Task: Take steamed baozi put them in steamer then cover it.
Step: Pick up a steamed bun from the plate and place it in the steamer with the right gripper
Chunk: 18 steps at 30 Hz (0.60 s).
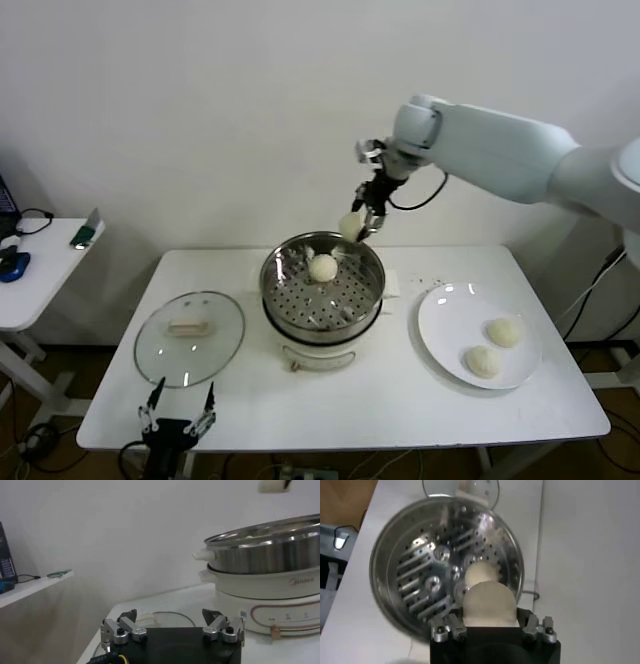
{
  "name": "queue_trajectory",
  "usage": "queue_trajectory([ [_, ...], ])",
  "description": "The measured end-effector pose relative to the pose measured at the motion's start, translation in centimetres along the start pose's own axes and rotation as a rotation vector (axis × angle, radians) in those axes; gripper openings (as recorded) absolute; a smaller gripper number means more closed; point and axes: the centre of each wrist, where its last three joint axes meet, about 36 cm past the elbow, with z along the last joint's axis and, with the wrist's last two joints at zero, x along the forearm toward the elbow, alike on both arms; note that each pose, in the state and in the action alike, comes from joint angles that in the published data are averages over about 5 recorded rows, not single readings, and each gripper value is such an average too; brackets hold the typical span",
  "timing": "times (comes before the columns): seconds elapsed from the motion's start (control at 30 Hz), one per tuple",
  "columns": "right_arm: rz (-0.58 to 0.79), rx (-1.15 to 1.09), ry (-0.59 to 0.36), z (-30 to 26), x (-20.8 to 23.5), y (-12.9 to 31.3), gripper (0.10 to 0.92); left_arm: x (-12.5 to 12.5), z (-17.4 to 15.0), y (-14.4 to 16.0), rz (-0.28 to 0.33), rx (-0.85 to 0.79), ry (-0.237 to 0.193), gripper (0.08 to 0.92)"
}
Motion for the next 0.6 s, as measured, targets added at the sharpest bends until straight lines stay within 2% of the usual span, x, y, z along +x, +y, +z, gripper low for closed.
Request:
queue_trajectory([
  [0.3,-0.067,0.066,0.001,-7.0,-6.2,0.4,0.696,-0.1,0.3,0.2,-0.001,0.003,0.004,0.823],
  [0.6,-0.122,0.094,0.01,-9.5,-11.5,1.8,0.697,0.0,0.5,0.3,-0.001,0.004,0.009,0.823],
])
